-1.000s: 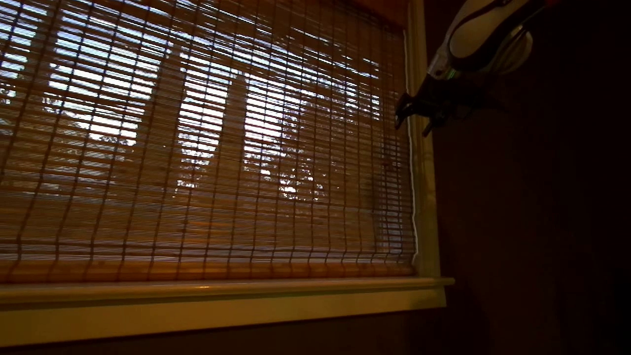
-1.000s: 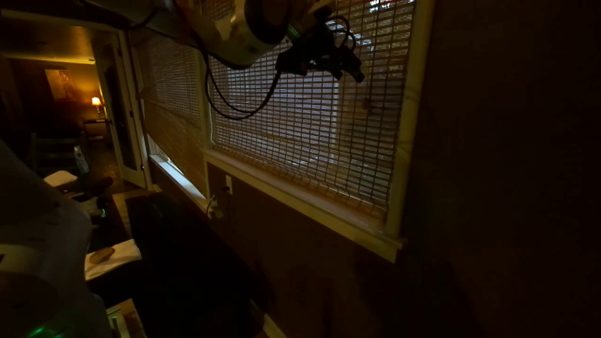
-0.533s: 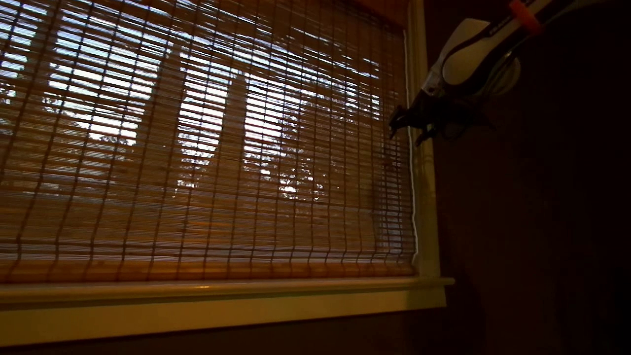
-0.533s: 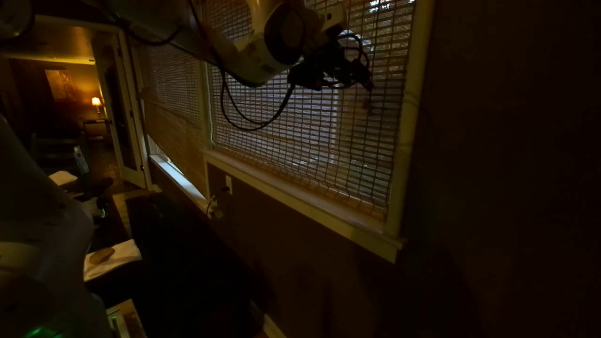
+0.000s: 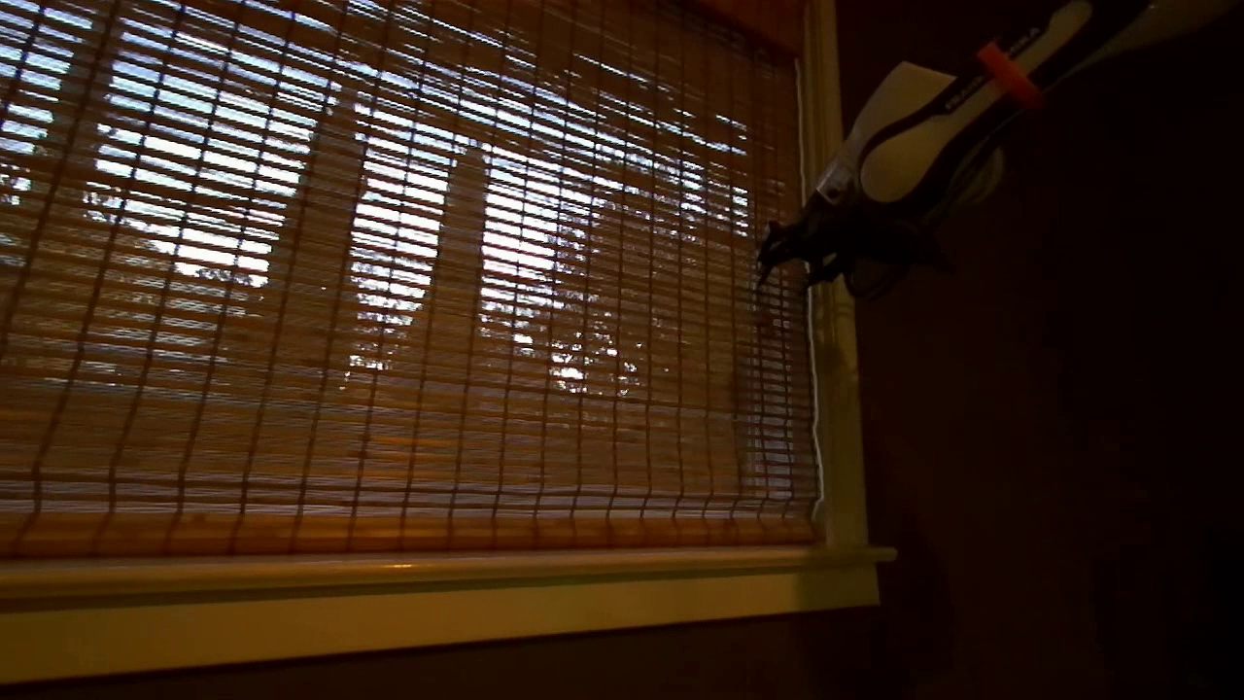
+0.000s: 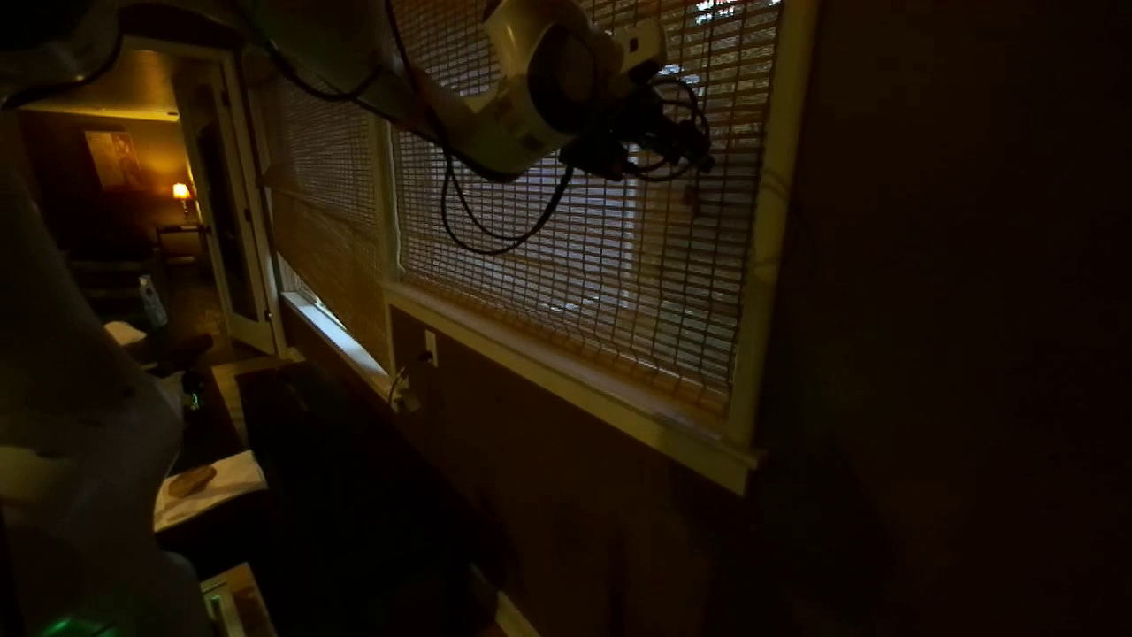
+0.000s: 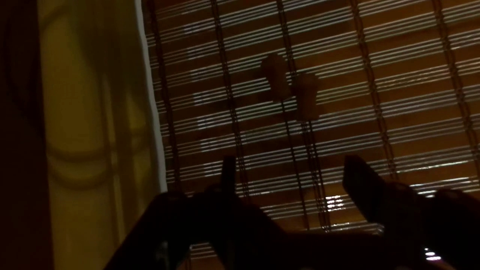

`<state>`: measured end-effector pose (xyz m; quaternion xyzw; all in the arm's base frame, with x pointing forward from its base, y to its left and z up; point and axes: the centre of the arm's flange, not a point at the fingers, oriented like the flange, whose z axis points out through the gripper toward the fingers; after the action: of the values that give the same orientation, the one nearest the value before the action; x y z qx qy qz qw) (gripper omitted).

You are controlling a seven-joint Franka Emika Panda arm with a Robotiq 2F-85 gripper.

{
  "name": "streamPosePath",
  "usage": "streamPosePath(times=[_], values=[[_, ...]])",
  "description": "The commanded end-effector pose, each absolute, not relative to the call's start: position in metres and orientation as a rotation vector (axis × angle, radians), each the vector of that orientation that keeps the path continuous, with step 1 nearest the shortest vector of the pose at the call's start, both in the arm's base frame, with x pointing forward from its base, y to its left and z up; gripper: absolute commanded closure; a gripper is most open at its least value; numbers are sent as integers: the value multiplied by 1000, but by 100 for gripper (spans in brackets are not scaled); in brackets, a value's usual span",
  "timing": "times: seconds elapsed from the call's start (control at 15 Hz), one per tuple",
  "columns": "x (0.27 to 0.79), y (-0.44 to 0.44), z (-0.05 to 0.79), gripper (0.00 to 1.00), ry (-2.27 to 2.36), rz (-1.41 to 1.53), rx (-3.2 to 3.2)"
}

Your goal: Open the curtain

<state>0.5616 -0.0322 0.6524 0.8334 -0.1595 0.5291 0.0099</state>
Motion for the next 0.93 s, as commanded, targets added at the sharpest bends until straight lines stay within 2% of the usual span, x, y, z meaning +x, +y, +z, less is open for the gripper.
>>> streamPosePath(times=[0.0, 0.27, 0.47, 0.6, 0.87], values=[[580, -25, 653, 23, -509, 1706, 2588], [587, -25, 650, 24, -518, 1732, 2586], [591, -29, 648, 40, -533, 1749, 2578], [592, -31, 647, 66, -548, 1747, 2588], [595, -33, 645, 95, -564, 1751, 2593]])
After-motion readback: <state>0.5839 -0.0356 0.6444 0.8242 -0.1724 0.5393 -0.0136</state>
